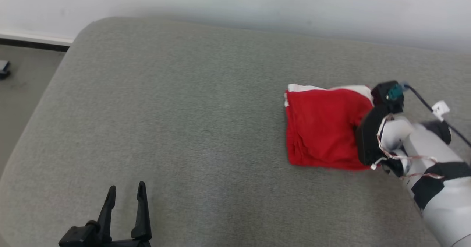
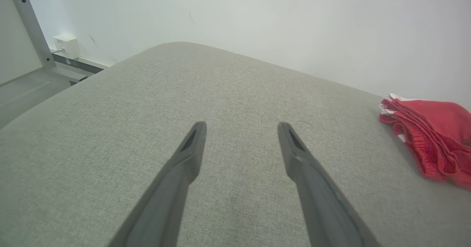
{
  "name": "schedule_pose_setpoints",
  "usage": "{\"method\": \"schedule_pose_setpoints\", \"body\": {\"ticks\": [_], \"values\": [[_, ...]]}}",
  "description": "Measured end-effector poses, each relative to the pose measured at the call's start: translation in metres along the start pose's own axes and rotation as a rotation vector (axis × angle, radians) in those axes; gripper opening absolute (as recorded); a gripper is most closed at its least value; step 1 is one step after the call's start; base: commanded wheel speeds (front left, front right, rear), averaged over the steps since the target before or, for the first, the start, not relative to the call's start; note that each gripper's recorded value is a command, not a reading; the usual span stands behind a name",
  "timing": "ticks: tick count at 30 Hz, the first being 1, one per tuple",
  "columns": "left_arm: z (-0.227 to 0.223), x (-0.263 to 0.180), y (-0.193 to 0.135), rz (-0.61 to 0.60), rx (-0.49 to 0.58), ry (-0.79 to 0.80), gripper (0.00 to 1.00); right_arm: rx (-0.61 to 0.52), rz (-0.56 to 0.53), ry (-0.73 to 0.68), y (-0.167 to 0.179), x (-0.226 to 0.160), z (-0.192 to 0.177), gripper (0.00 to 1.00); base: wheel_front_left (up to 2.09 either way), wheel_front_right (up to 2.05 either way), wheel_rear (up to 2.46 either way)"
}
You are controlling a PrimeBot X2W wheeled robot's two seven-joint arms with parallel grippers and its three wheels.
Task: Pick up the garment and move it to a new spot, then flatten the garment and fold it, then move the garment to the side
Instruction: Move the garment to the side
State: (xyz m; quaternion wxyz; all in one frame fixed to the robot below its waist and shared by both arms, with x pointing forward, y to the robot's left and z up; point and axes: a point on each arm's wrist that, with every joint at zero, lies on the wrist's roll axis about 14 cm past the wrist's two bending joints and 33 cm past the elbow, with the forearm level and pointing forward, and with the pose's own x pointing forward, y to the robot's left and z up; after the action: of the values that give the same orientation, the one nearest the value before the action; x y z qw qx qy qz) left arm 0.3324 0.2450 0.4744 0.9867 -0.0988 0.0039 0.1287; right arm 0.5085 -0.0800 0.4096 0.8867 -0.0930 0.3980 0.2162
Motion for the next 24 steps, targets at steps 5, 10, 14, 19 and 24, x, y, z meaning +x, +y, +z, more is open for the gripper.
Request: {"method": "schedule_pose_setpoints", "body": {"ticks": [5, 10, 14, 19, 24], "values": [[-0.002, 0.009, -0.019, -0.056, -0.015, 0.002, 1.00, -0.087, -0.044, -0.068, -0.021, -0.029, 0.029, 0.00, 0.00, 0.00, 0.00], [-0.004, 0.021, -0.047, -0.134, -0.036, 0.003, 1.00, -0.203, -0.109, -0.080, -0.046, -0.061, 0.032, 0.00, 0.00, 0.00, 0.00], [-0.006, 0.031, -0.073, -0.205, -0.052, 0.005, 1.00, -0.239, -0.161, -0.078, -0.070, -0.087, 0.025, 0.00, 0.00, 0.00, 0.00], [-0.011, 0.043, -0.111, -0.311, -0.064, 0.013, 1.00, -0.204, -0.230, -0.113, -0.104, -0.116, 0.019, 0.00, 0.00, 0.00, 0.00], [-0.017, 0.055, -0.141, -0.399, -0.059, 0.020, 1.00, -0.157, -0.312, -0.091, -0.144, -0.138, -0.002, 0.00, 0.00, 0.00, 0.00]]}}
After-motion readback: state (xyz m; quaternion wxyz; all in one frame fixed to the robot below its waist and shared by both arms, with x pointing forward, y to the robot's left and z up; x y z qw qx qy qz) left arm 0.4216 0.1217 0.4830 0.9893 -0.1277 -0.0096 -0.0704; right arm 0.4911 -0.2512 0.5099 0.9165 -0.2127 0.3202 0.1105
